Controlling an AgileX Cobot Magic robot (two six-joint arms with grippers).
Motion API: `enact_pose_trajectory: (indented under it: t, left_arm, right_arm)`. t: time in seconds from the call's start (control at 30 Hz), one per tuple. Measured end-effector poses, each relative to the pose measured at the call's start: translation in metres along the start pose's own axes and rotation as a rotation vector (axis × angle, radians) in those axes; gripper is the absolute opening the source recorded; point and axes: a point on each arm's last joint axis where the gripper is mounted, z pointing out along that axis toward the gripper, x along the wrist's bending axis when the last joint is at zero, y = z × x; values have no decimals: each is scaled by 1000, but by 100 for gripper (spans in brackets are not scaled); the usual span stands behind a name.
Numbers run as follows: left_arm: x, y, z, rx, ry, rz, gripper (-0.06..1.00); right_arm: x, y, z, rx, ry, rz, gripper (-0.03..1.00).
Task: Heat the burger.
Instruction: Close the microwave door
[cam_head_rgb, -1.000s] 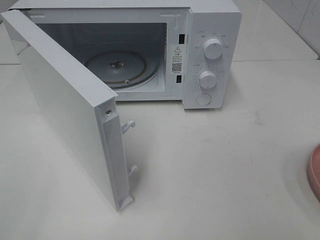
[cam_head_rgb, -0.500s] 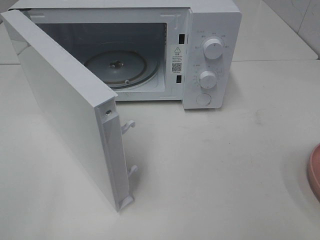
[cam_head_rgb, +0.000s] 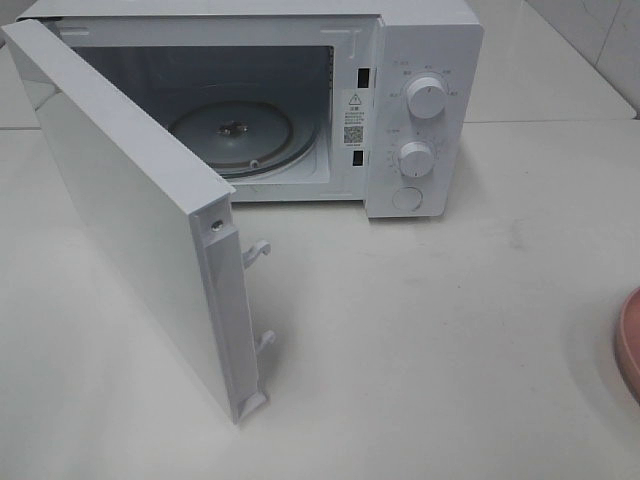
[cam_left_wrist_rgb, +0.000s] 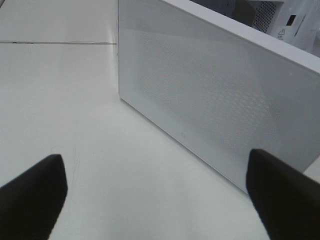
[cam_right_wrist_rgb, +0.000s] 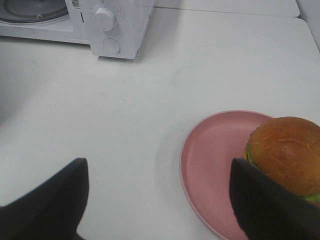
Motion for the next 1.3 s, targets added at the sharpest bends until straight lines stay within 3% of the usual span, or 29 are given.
enact_pose_trajectory:
  t: [0.07, 0.13, 0.17, 0.23, 0.27, 0.33, 0.37, 0.4, 0.43, 0.5, 0.73, 1.07, 1.3]
  left_arm:
    - [1, 3, 4, 5, 3, -5, 83]
    - [4, 12, 18, 21, 15, -21, 58]
    - [4, 12, 18, 21, 15, -21, 58]
    - [8, 18, 28, 27, 26, -31, 40]
    - [8, 18, 28, 27, 26, -31, 40]
    - [11, 23, 41, 53, 36, -44, 23]
    - [11, 23, 41, 53, 36, -44, 23]
    - [13, 23, 50, 66, 43, -41, 10]
    - [13, 23, 50, 66, 43, -41, 10]
    - [18, 21, 65, 71, 59, -23, 0]
    - [29, 7, 90, 12, 110, -36, 0]
    - [49, -6, 121, -210, 236, -39, 0]
    - [55, -7, 146, -199, 252, 7, 0]
  right_arm:
    - [0, 0, 0, 0, 0, 0, 75]
    - [0, 0, 0, 0, 0, 0, 75]
    - [0, 0, 0, 0, 0, 0, 75]
    - [0, 0, 0, 0, 0, 0, 75]
    - [0, 0, 0, 0, 0, 0, 75]
    - [0, 0, 0, 0, 0, 0, 75]
    - [0, 0, 0, 0, 0, 0, 75]
    - [0, 0, 0, 0, 0, 0, 75]
    - [0, 0, 0, 0, 0, 0, 75]
    - [0, 0, 0, 0, 0, 0, 75]
    - [0, 0, 0, 0, 0, 0, 75]
    - [0, 0, 0, 0, 0, 0, 75]
    - [0, 0, 0, 0, 0, 0, 75]
